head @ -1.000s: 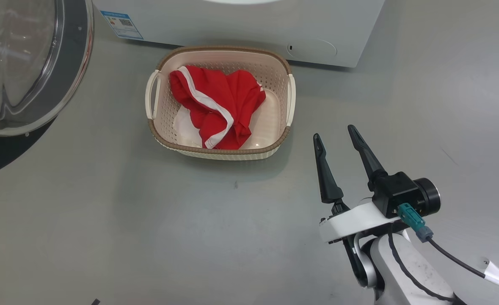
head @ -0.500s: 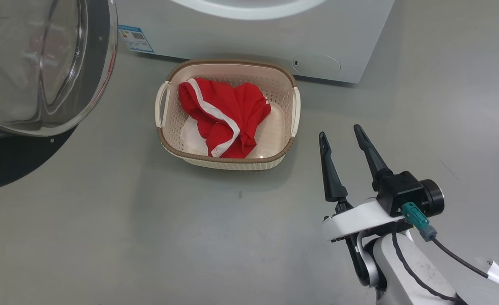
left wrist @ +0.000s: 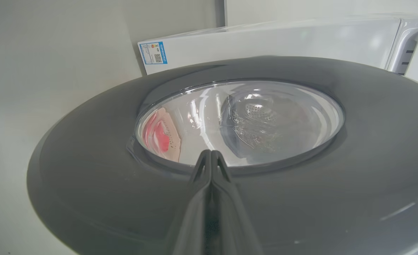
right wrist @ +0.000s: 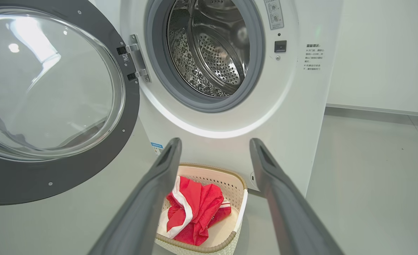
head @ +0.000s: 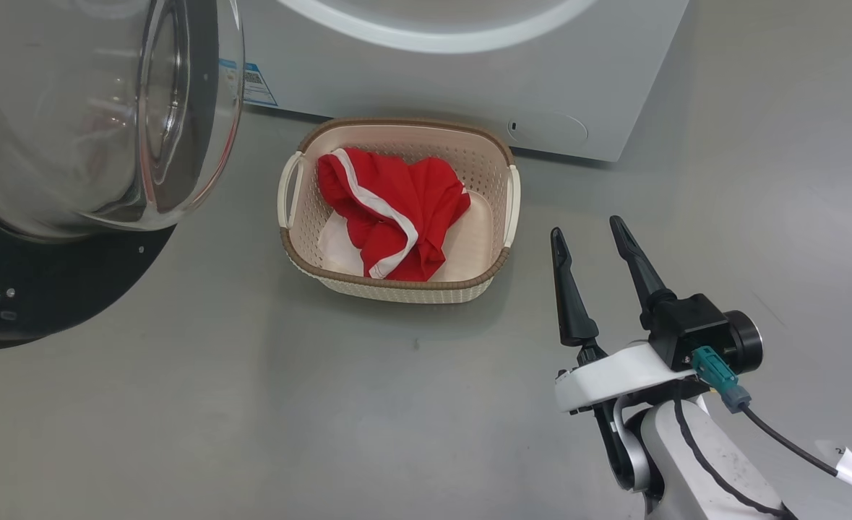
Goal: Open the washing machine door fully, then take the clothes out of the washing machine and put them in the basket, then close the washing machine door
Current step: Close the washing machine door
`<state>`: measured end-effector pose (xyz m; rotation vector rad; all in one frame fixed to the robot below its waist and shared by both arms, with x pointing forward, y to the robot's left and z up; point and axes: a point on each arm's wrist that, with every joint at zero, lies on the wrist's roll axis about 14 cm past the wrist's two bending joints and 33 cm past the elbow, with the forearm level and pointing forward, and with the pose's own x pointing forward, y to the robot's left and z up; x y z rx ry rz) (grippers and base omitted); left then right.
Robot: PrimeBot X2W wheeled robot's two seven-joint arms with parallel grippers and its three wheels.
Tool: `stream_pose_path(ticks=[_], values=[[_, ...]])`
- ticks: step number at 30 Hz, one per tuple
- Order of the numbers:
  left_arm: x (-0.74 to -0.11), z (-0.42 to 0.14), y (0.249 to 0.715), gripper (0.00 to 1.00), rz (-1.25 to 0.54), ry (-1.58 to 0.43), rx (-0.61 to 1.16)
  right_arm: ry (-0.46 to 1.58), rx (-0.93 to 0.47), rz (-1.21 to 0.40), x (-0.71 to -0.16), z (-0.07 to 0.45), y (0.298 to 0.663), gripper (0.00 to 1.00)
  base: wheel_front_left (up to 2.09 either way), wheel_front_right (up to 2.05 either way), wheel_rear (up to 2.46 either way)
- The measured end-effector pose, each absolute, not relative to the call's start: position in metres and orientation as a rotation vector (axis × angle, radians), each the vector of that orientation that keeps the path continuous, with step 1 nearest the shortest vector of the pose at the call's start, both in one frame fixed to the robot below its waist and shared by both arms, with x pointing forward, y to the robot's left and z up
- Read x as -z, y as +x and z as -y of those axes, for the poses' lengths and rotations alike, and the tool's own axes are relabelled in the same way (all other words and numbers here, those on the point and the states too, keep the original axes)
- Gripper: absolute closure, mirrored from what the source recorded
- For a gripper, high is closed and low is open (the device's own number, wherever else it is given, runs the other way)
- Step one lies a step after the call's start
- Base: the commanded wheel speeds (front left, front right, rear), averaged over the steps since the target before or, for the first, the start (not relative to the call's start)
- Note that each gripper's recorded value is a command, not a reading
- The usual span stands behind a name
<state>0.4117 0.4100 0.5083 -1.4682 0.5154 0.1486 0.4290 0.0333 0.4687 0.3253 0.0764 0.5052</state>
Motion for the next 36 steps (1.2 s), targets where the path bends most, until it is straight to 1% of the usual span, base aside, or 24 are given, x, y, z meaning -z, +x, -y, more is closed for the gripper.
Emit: stream_pose_path(ticks=[9,19,29,36], values=[[-0.513,-0.383,0.401,1.00,-0.584,-1.513,0.000,0.321,-0.507,-0.070,-0.473,-0.033,0.424,0.00,0.00,0.00,0.00],[-0.531,-0.355,0.399,1.00,-0.576,-1.513,0.200,0.320,-0.521,-0.083,-0.471,-0.037,0.417,0.00,0.00,0.00,0.00],[-0.535,-0.325,0.389,1.00,-0.594,-1.515,0.353,0.315,-0.532,-0.081,-0.473,-0.041,0.414,0.00,0.00,0.00,0.00],[-0.533,-0.309,0.378,1.00,-0.618,-1.495,0.417,0.312,-0.538,-0.086,-0.472,-0.042,0.409,0.00,0.00,0.00,0.00]])
